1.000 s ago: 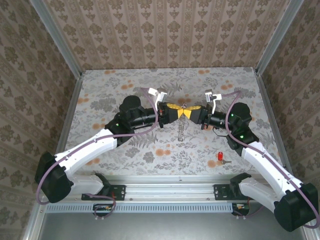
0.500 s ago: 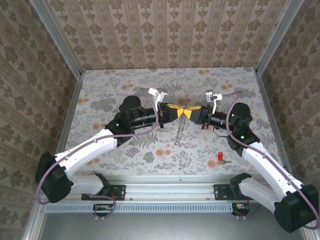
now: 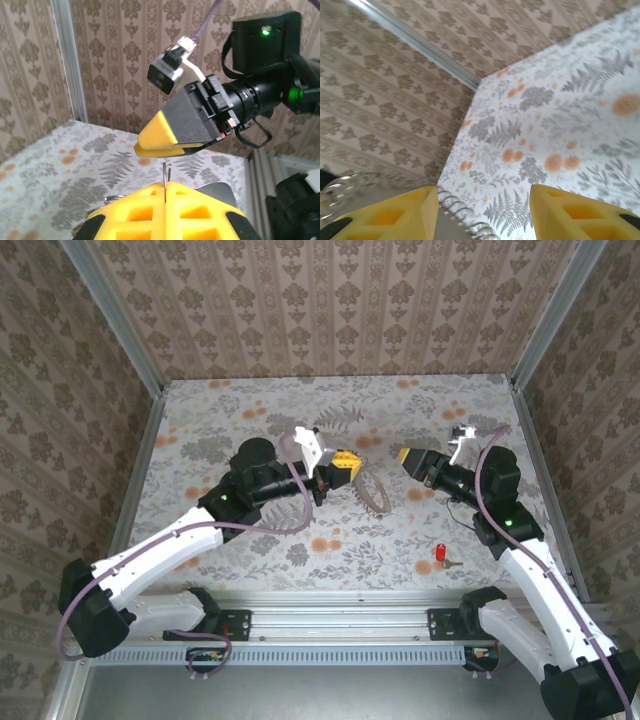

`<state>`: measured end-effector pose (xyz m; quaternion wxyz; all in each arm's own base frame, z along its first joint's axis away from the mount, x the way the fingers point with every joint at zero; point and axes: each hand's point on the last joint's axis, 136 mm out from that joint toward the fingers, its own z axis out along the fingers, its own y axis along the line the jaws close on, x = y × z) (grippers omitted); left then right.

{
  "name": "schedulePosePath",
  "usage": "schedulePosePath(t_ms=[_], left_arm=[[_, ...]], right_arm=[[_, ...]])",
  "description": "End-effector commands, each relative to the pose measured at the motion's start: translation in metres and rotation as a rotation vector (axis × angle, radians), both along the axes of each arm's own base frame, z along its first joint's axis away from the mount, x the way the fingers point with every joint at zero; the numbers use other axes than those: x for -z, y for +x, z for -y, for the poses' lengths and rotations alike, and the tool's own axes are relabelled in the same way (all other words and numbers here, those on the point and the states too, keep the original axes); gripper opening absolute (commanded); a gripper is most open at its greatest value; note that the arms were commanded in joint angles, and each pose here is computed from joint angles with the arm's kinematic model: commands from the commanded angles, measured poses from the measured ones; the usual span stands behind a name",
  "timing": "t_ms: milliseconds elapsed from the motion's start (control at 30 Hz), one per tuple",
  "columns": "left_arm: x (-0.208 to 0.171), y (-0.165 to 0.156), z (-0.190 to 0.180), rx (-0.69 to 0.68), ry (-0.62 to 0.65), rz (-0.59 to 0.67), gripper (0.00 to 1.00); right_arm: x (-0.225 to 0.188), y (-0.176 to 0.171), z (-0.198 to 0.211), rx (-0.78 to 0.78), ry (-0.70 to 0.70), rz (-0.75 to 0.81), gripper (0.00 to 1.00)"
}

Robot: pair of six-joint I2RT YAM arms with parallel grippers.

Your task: Put the keys on the keyring

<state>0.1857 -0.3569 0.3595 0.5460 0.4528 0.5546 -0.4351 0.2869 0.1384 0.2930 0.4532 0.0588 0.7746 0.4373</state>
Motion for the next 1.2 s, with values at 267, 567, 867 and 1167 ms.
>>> schedulePosePath(t_ms=[267,567,867,1167], left_arm=[[0.017,-0.003,0.005,-0.030,0.089,0.295,0.00],[0.029,0.008,-0.003,-0.137,0.060,0.199,0.00],[0.048,0.010,-0.006,-0.174,0.042,0.112,0.00],[0.050,0.008,-0.004,-0.159,0.044,0.120,0.00]], right_arm=[[0.048,-0.012,0.031,0.144,-0.047,-0.219,0.53],[0.133,-0.031,0.076,0.353,-0.246,-0.549,0.60],[0.208,-0.071,0.125,0.675,-0.316,-0.827,0.69],[0.242,-0.090,0.123,0.755,-0.241,-0.985,0.73]])
